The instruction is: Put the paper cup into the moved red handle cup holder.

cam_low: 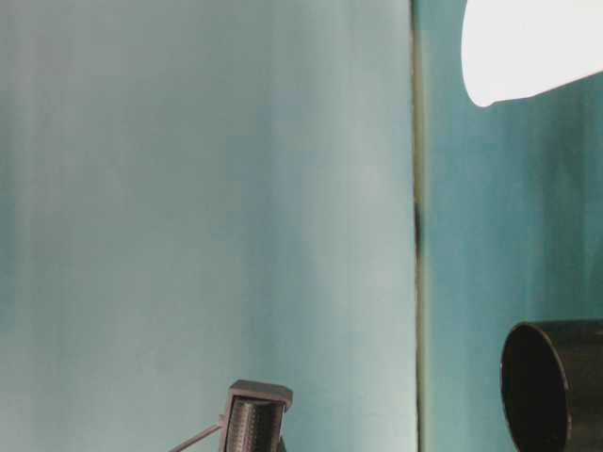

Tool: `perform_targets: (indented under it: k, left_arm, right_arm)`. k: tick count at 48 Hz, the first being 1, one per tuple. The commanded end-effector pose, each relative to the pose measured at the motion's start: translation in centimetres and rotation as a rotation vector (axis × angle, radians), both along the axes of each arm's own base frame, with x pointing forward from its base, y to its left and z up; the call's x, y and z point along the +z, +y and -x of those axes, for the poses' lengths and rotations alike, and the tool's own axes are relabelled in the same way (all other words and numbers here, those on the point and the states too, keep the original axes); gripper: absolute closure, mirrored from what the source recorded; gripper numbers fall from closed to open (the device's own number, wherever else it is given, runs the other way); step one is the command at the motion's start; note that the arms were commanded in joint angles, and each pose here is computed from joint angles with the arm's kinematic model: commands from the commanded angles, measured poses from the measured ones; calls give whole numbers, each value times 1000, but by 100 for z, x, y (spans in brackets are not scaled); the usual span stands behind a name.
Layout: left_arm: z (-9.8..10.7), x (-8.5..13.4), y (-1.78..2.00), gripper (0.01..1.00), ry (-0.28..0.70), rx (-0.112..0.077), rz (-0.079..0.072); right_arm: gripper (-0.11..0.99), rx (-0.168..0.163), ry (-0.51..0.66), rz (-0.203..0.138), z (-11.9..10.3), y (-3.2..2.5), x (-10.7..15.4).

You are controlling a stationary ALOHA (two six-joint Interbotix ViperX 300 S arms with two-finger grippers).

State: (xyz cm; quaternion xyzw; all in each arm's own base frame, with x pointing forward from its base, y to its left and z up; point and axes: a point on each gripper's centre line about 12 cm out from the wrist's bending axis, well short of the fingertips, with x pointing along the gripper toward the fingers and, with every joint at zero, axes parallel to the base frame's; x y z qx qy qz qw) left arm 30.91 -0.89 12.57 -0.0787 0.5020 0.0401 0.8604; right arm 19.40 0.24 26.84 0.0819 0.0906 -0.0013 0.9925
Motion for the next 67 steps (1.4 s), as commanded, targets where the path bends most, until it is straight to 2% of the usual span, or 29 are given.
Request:
perform_targets:
  k: [1,5,9,10,12,17,18,20,36,48,54,62,67]
  left_arm:
    - [-37,43,4,75,-18,2,0]
    - [-47,50,4,108,-25,1,-1]
    - [-56,52,3,181,-40,1,1]
    - [-65,58,-2,210,-49,-7,-3]
    - [-74,62,-7,293,-61,-10,-3]
    - [-85,71,-43,603,-84,-21,-1]
    - [-88,68,-38,676,-86,-19,-1]
    - [-86,66,-43,731,-87,-21,-1]
    - [-45,44,-55,728,-48,-28,-4]
    - [-58,68,-55,727,-53,-58,-22]
    - [-80,163,-22,728,-73,-56,-28]
    - [-112,494,66,728,-140,-30,-33]
    - [-92,721,102,728,-178,-18,-34]
  right_arm:
    - [985,-3,-20,-11,-28,-3,85]
    - [985,-3,-18,-11,-27,-3,79]
    - [985,-3,-18,-11,-27,-3,79]
    - [985,-3,-20,-11,-28,-3,81]
    - [985,-3,-18,-11,-27,-3,79]
    - [985,-3,-18,-11,-27,-3,79]
    - [985,-3,-18,-11,-27,-3,79]
    - [985,-3,-18,-11,-27,-3,79]
    - [985,-3,-9,-11,-25,-3,68]
    - [985,-3,-9,-11,-25,-3,68]
    - [985,-3,-8,-11,-24,-3,62]
    - [985,-3,-9,-11,-25,-3,68]
    - [985,-3,-8,-11,-24,-3,62]
